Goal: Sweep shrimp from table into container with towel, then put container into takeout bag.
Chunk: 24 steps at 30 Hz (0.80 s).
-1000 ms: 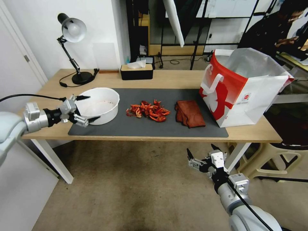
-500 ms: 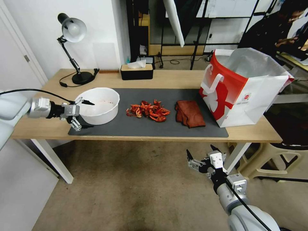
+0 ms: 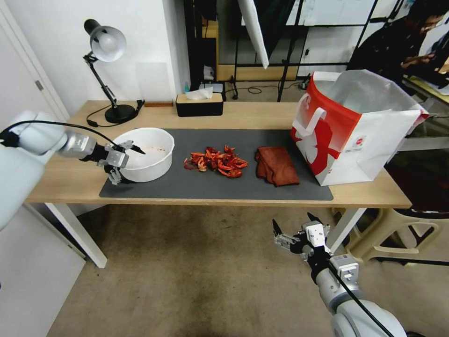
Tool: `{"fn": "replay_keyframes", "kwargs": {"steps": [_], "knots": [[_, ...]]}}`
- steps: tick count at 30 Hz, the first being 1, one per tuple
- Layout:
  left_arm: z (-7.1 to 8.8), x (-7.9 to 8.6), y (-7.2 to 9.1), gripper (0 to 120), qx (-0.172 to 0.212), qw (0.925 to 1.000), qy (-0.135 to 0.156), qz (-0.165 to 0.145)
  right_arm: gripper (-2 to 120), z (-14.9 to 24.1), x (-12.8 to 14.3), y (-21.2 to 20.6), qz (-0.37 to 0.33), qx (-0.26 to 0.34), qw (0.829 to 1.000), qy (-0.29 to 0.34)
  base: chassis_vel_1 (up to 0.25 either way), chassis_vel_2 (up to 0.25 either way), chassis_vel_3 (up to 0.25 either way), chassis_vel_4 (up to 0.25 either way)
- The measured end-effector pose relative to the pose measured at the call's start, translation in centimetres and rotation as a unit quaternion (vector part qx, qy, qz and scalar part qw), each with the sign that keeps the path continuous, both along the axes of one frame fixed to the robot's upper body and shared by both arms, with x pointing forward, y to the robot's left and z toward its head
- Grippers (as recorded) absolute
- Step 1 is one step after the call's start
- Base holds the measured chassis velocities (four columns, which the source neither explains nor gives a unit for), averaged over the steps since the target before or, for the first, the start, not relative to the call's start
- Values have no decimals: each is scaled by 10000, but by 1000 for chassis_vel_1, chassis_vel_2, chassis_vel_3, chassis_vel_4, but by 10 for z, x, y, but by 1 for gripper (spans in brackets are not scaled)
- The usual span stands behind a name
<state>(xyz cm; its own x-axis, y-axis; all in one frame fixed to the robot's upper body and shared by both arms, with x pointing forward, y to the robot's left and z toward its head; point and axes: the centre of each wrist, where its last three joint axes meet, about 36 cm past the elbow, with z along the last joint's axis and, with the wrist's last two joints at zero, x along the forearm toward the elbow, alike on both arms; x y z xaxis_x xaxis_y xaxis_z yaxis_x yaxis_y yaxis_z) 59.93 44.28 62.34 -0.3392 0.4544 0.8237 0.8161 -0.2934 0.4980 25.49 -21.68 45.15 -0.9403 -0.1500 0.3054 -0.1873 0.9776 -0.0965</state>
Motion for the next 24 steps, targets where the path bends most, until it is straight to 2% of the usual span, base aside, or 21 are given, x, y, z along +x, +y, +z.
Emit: {"fn": "replay_keyframes", "kwargs": {"steps": [1, 3, 5, 6, 8, 9, 12, 13, 16, 17, 20, 24], "knots": [[1, 1, -1, 74, 76, 10000, 10, -49, 100, 0, 0, 0, -1, -3, 10000, -2, 0, 0, 0, 0], [2, 1, -2, 74, 89, 9999, 13, -59, 100, 0, 0, 0, -1, -4, 10000, -3, 0, 0, 0, 0], [2, 4, -4, 61, 227, 9996, 81, -165, 100, 0, 0, 0, 2, -13, 10000, -7, 0, 0, 0, 0], [2, 4, -4, 61, 227, 9996, 81, -165, 100, 0, 0, 0, 2, -13, 10000, -7, 0, 0, 0, 0], [2, 4, -6, 49, 307, 9992, 137, -210, 100, 0, 0, -1, 3, -23, 10000, -9, 0, 0, 0, 0], [2, 4, -6, 49, 307, 9992, 137, -210, 100, 0, 0, -1, 3, -23, 10000, -9, 0, 0, 0, 0], [0, 5, -7, 34, 381, 9988, 201, -251, 100, 0, 0, -1, -4, -25, 10000, -11, 0, 0, 0, 0], [0, 5, -7, 34, 381, 9988, 201, -251, 100, 0, 0, -1, -4, -25, 10000, -11, 0, 0, 0, 0], [-2, 6, -7, 21, 418, 9984, 265, -264, 100, 0, 0, 0, -3, -22, 10000, -11, 0, 0, 0, 0], [-2, 6, -7, 21, 418, 9984, 265, -264, 100, 0, 0, 0, -3, -22, 10000, -11, 0, 0, 0, 0], [-5, 7, -6, 6, 437, 9982, 311, -286, 100, 0, 0, 0, -1, -26, 10000, -11, 0, 0, 0, 0], [-8, 7, -4, 0, 426, 9980, 340, -313, 100, -1, 0, 0, 2, -17, 10000, 3, 0, 0, 0, 0]]}}
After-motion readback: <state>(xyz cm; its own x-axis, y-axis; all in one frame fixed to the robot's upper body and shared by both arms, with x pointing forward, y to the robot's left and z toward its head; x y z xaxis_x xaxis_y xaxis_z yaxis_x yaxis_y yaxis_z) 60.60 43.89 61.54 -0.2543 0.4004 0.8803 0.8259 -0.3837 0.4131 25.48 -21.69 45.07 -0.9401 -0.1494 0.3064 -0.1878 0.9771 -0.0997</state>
